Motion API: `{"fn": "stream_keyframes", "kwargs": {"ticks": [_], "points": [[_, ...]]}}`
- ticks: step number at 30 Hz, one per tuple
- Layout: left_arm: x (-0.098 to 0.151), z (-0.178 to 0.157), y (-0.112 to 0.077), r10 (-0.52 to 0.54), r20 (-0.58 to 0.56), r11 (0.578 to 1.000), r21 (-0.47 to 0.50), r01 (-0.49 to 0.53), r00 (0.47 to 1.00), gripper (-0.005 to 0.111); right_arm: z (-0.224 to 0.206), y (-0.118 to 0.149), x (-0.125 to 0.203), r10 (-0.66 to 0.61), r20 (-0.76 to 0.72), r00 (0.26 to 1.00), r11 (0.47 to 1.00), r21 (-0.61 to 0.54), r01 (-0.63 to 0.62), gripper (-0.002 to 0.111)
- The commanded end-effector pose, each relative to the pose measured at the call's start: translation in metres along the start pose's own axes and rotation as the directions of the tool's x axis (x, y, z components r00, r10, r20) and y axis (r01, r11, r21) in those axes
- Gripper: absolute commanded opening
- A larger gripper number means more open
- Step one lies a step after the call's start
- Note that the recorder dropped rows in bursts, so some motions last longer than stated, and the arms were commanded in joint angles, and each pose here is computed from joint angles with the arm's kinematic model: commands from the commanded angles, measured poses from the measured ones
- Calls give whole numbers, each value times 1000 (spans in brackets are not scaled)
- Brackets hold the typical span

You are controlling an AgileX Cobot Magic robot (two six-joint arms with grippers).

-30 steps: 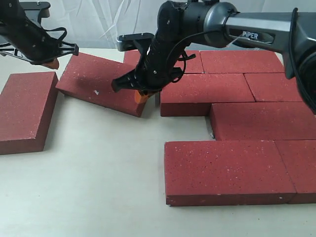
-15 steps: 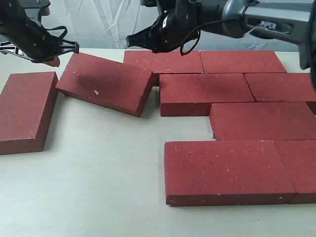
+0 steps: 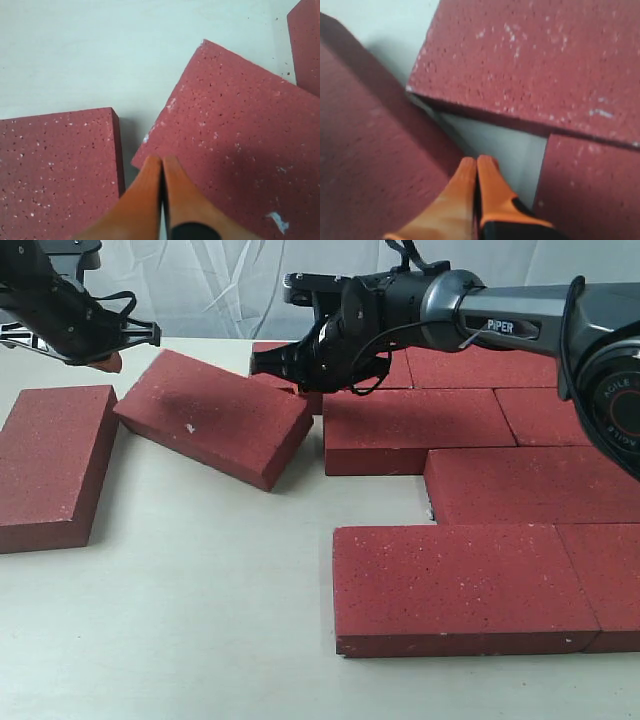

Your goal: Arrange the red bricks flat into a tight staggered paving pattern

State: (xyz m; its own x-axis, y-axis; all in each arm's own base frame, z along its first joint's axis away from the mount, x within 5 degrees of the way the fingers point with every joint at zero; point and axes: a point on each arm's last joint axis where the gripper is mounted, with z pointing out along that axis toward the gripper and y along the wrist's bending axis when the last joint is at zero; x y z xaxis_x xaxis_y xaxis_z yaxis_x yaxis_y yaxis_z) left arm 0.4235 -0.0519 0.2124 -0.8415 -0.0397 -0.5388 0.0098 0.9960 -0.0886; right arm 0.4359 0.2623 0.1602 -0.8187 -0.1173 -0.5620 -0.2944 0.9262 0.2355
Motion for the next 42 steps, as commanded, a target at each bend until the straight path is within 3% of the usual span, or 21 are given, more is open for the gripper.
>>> {"fn": "stream_keyframes", "kwargs": {"ticks": [1, 10, 14, 17, 20, 23, 26, 30, 37, 42], "points": [[-1, -4, -2, -14, 5, 1000, 10, 14, 1000, 0, -21, 4, 1, -38, -99, 994, 999, 0, 39, -1], [5, -4, -2, -16, -54, 1000, 6, 16, 998, 0, -92, 10, -16, -109, -129, 986, 994, 6, 111, -1], [13, -2, -6, 48, -102, 999, 14, -47, 994, 0, -134, 8, -18, -213, -182, 960, 974, 36, 223, -1], [17, -2, -12, 61, -133, 998, 20, -59, 989, 0, -142, 3, -16, -228, -233, 945, 970, 29, 241, -1], [20, -5, -17, 87, -158, 996, 27, -84, 984, 0, -144, -2, -12, -211, -295, 932, 977, -37, 210, -1], [25, -9, -26, 181, -195, 983, 59, -173, 964, 0, -145, -21, -1, -157, -326, 932, 986, -110, 127, -1], [25, -14, -33, 223, -189, 973, 105, -206, 956, 0, -150, -47, 19, -90, -340, 936, 995, -79, 67, -1], [27, -17, -42, 274, -185, 947, 223, -232, 944, 0, -183, -78, 48, 13, -243, 970, 1000, -15, -17, -1], [3, -31, -48, 304, -109, 933, 236, -272, 947, 0, -209, -81, 68, 34, -117, 993, 999, 6, -33, -1], [0, -22, -50, 316, -143, 929, 249, -275, 938, 0, -210, -81, 67, 33, -103, 994, 999, 7, -32, -1]]}}
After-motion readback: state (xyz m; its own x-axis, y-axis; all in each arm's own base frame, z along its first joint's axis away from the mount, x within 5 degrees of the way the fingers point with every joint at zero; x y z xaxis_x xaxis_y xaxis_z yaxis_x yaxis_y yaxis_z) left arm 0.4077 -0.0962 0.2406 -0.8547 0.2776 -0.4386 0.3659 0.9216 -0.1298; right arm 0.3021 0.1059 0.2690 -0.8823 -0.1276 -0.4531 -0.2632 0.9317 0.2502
